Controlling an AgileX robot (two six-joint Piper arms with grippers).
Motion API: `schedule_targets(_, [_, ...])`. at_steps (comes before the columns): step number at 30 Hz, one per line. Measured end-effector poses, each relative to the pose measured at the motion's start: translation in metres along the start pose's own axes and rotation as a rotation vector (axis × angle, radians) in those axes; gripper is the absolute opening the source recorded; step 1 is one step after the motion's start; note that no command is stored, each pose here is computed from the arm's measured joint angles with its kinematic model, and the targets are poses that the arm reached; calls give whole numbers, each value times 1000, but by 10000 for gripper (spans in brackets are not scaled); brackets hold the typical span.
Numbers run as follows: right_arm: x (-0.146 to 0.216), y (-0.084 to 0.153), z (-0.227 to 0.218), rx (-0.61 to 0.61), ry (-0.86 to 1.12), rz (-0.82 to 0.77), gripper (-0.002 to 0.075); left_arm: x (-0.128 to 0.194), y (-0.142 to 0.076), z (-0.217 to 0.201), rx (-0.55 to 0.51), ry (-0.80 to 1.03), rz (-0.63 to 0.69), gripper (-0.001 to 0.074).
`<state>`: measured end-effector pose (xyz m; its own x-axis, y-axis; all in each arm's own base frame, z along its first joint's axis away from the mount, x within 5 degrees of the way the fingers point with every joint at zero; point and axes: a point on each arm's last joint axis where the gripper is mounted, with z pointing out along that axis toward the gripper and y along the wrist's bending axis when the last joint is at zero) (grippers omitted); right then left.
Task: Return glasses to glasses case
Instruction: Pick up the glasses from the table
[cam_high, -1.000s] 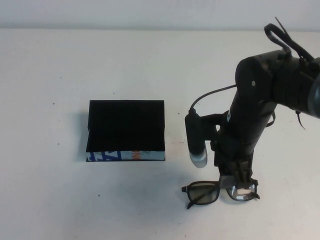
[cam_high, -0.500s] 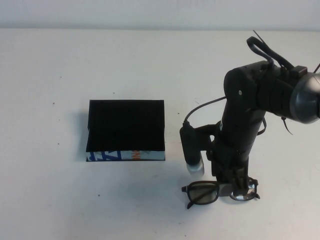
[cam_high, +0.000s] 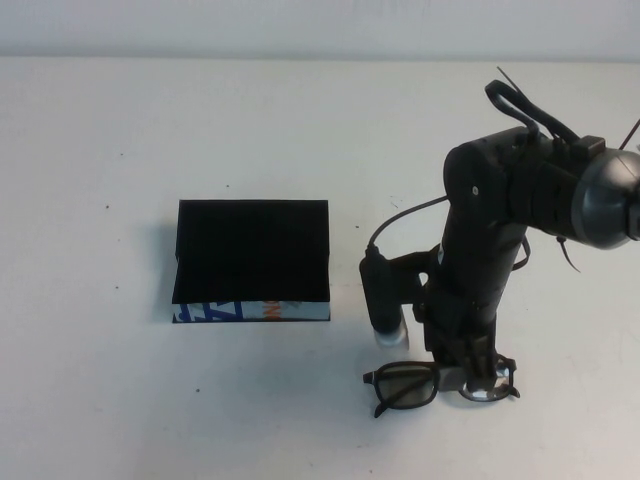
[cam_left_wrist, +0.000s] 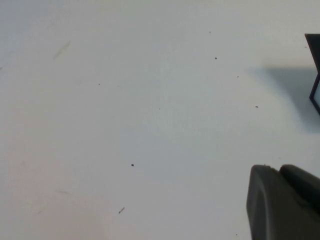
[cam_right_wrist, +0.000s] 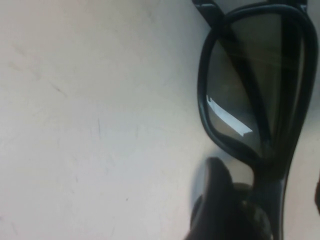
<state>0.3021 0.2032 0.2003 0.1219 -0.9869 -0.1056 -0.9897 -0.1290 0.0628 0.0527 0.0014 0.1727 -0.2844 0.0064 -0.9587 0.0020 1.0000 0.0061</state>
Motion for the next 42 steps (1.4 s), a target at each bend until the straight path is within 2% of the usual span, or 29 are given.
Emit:
schedule_targets(19, [1,-6,16,-17,28,-5,353,0,0,0,0,0,0,0])
schedule_targets(30, [-1,-8,7,-18,27,-9,154,0,0,0,0,0,0,0])
schedule_targets(42, [0,-6,7,-44,39,-10,138,0,0,0,0,0,0,0])
